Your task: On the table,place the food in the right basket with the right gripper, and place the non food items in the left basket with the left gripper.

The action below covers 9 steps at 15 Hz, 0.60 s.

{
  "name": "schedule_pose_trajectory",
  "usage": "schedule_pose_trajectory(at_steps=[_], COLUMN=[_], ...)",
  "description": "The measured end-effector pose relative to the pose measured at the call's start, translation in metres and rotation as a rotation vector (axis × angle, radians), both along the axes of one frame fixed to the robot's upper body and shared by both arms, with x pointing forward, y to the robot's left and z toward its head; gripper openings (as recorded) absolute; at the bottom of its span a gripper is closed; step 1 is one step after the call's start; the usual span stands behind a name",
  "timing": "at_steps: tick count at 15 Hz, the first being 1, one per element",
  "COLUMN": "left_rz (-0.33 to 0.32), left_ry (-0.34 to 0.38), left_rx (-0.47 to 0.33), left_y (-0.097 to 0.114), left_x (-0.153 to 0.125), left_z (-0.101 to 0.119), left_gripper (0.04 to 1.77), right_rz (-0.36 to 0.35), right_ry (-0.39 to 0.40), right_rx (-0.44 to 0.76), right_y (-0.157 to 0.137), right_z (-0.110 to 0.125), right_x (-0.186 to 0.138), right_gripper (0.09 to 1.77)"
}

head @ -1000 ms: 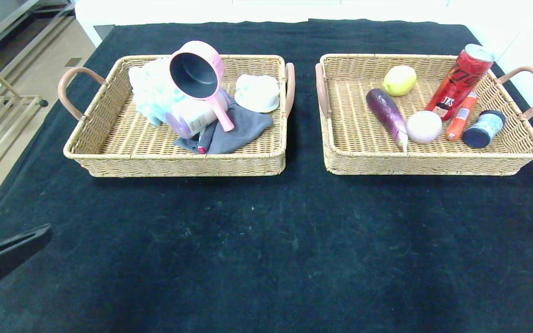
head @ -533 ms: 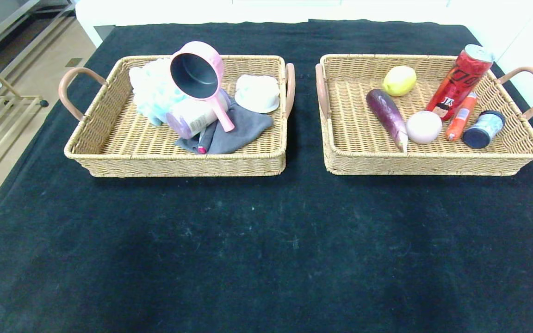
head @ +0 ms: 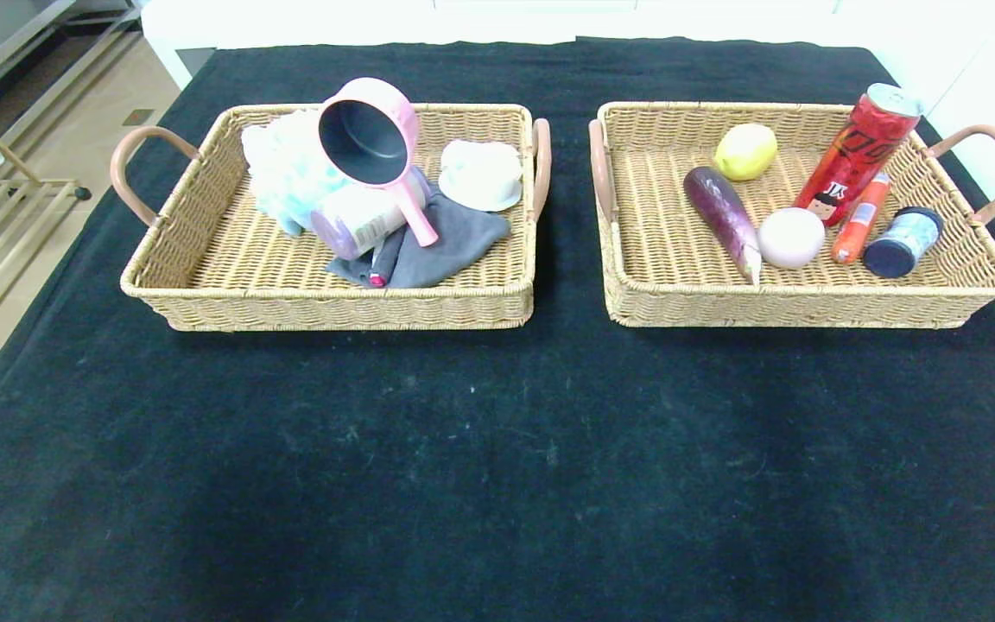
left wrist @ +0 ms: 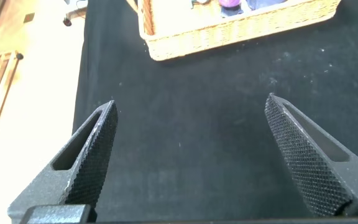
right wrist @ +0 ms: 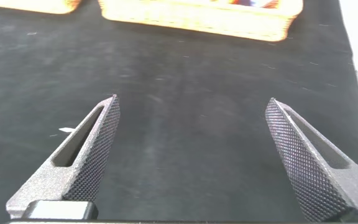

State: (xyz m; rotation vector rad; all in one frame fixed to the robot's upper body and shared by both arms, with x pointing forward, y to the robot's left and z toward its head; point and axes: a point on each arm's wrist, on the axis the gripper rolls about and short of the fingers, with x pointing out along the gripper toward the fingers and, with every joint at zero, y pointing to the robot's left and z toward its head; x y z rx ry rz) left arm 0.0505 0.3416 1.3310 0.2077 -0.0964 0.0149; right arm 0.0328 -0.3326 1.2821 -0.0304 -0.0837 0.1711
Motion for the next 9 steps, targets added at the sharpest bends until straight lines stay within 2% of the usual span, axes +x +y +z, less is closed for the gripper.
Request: schedule_pose_trajectory(at_steps=[3, 5, 6, 7, 9], left_rz=[0.004, 0.006, 0.005, -0.002, -0.028], left_ry=[-0.023, -0.037, -0.046, -0.062, -0.103], left_rx=[0.017, 0.023, 0.024, 0.025, 0.025], left_y=[-0.005, -0.008, -0.008, -0.009, -0.009], left_x=[-0.006, -0.011, -0.013, -0.017, -0.026], left_z=[0.001, -0.008, -0.014, -0.020, -0.033], left_gripper=[1.72, 1.72, 1.72, 1.72, 1.72], right_rz=[-0.017, -0.021, -0.046, -0.078, -0.140], right_ry=[-0.018, -0.041, -0.056, -0.081, -0.208], right_rx=[0.001, 0.001, 0.002, -0.002, -0.005], right_y=[0.000, 0.000, -0.001, -0.002, -0.003], right_z=[-0.006, -0.008, -0.009, -0.010, -0.005], right_x=[-0.003, -0.007, -0.009, -0.010, -0.011], right_gripper=[1.71, 1.71, 1.71, 1.71, 1.71])
